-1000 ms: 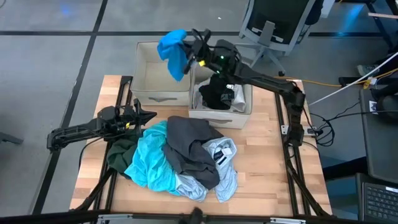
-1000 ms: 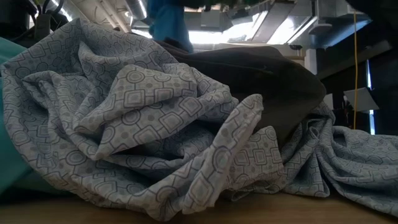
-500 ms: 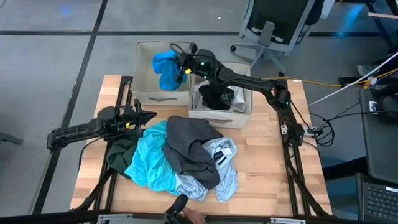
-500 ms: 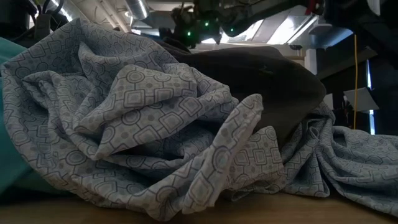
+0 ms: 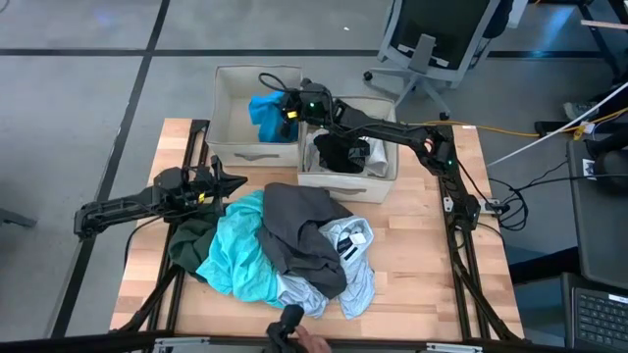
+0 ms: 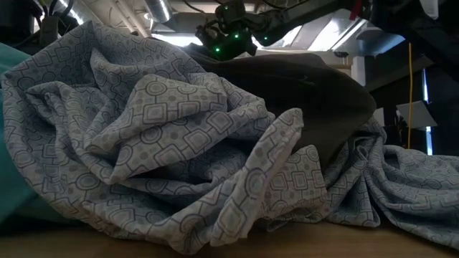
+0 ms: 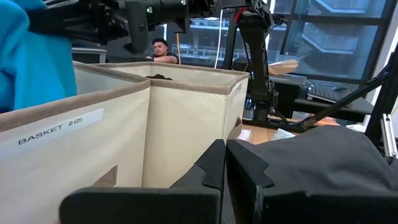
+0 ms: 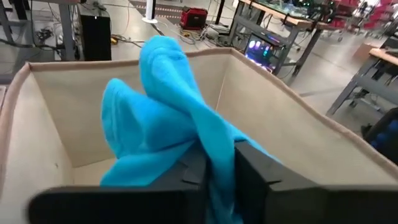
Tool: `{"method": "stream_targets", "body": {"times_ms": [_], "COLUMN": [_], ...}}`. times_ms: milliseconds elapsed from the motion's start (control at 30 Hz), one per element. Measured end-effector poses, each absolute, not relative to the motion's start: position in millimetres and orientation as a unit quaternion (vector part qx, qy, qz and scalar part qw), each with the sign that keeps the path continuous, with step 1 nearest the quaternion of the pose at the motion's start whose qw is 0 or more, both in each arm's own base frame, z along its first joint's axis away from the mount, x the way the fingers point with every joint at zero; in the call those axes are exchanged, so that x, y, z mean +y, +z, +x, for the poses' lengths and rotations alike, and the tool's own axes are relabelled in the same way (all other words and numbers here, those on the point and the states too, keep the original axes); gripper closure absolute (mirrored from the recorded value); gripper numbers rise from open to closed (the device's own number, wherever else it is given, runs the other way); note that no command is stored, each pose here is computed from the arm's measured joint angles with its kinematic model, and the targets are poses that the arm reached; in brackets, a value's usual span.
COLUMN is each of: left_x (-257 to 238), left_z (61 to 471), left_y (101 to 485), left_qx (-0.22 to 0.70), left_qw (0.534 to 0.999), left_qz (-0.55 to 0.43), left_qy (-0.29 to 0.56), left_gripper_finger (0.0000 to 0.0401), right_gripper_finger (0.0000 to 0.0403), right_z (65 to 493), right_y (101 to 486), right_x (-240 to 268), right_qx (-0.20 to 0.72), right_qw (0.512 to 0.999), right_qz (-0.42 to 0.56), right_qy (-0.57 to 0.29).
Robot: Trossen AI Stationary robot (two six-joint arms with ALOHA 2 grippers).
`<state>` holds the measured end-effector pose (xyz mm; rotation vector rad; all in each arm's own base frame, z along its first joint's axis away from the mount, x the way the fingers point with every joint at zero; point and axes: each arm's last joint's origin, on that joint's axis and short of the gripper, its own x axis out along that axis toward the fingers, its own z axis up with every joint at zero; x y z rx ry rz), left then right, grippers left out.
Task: Sort clothes
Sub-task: Put the blue shorts into the left laundry organizer, then put the light blue shorts into the left laundry organizer
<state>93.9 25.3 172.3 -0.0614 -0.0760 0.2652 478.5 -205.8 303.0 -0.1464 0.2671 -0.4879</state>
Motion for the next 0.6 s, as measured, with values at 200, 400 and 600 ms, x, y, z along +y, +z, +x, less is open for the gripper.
{"method": "stream_targets", "body": {"times_ms": [200, 400, 600], "left_x": [25.3, 25.3, 25.5], "left_z": [93.8, 93.8, 93.8], "left_y": [172.3, 172.3, 172.5], "left_qx": [-0.038, -0.038, -0.04], "left_qw": [0.99, 0.99, 0.989], "left_qz": [-0.031, -0.031, -0.031], "left_qy": [0.132, 0.132, 0.136], "left_gripper_finger": [0.0395, 0.0395, 0.0395], "right_gripper_finger": [0.0212, 0.0119, 0.0088], "right_z": [478.0, 464.2, 425.5], "right_y": [302.2, 330.7, 387.8], "right_x": [-205.4, -195.2, -156.6], "right_qx": [0.136, 0.136, 0.168], "right_qw": [0.959, 0.96, 0.96], "right_qz": [-0.06, -0.063, -0.072], "right_qy": [-0.241, -0.238, -0.214]}}
